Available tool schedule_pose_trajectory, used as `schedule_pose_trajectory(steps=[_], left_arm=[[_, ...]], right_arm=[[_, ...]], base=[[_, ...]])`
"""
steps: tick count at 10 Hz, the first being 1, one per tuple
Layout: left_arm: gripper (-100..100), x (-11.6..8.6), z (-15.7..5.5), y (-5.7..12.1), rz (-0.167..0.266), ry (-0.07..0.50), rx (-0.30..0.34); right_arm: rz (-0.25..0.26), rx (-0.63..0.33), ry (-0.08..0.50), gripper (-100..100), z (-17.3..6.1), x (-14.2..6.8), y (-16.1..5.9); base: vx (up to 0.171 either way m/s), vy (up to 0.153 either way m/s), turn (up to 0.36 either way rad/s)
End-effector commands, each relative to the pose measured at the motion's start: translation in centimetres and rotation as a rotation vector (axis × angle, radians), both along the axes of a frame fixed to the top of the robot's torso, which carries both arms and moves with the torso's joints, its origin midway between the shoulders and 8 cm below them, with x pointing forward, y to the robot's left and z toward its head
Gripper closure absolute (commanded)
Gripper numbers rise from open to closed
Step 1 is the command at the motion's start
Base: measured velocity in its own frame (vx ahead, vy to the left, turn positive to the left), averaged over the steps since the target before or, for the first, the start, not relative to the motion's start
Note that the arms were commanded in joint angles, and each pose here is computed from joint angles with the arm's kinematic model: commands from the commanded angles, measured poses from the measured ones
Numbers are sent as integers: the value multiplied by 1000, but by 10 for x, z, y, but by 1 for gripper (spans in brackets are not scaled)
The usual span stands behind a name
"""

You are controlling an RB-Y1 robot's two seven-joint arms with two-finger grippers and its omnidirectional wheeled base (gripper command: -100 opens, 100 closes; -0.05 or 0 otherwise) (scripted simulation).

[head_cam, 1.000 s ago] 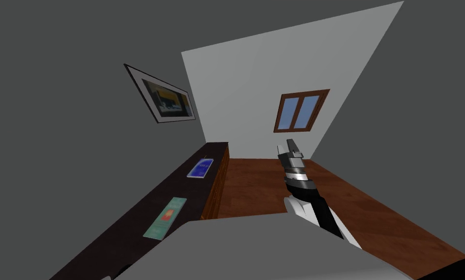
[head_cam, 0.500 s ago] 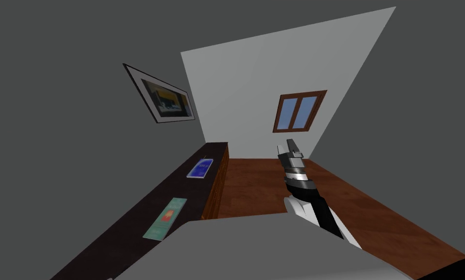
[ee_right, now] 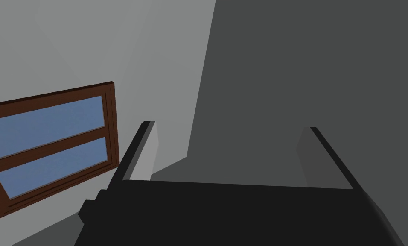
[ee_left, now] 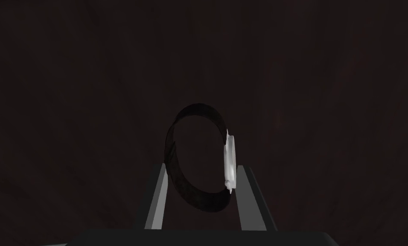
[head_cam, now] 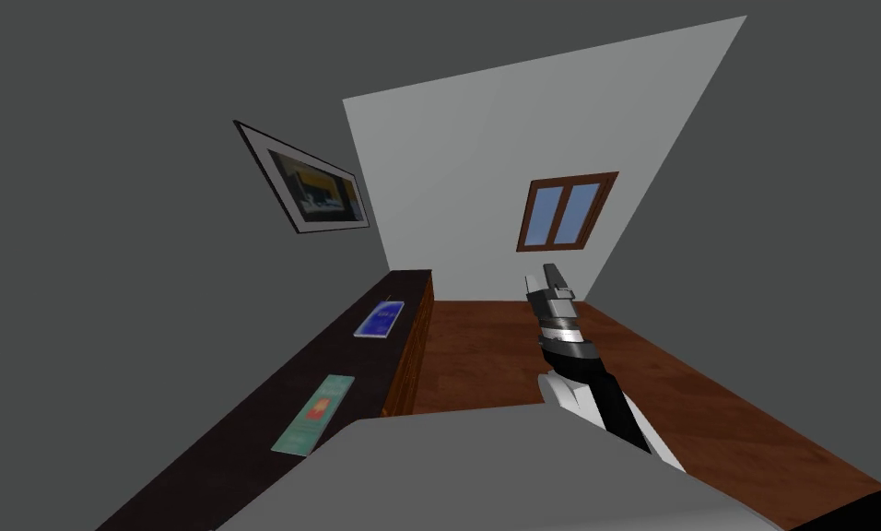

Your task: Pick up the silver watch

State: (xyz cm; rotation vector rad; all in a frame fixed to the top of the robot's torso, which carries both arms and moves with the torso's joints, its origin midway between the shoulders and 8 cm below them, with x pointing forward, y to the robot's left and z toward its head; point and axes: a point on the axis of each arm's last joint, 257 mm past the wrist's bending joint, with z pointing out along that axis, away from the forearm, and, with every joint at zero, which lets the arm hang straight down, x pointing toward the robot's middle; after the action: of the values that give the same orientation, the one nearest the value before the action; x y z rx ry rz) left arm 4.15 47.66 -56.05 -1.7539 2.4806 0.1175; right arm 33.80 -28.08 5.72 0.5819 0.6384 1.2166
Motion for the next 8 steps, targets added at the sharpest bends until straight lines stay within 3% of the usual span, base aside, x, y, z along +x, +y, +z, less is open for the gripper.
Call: schedule_pose_trajectory(steps=[1,2,3,4,7,8], left_arm=[[100,0,0,0,0,0,0],[100,0,0,0,-1,0,0],[0,0,0,0,-1,0,0],[100,2,8,3,-5,4,-3],[100,3,14,5,-8,7,-5],[0,3,14,5,-8,7,-5]], right_arm=[[0,0,0,0,0,0,0],[0,0,0,0,0,0,0],[0,0,0,0,0,0,0],[0,0,0,0,0,0,0],[0,0,0,0,0,0,0],[0,0,0,0,0,0,0]], base=[[0,0,0],[0,0,0],[0,0,0],[5,-14,39],[7,-22,24],[0,0,0]])
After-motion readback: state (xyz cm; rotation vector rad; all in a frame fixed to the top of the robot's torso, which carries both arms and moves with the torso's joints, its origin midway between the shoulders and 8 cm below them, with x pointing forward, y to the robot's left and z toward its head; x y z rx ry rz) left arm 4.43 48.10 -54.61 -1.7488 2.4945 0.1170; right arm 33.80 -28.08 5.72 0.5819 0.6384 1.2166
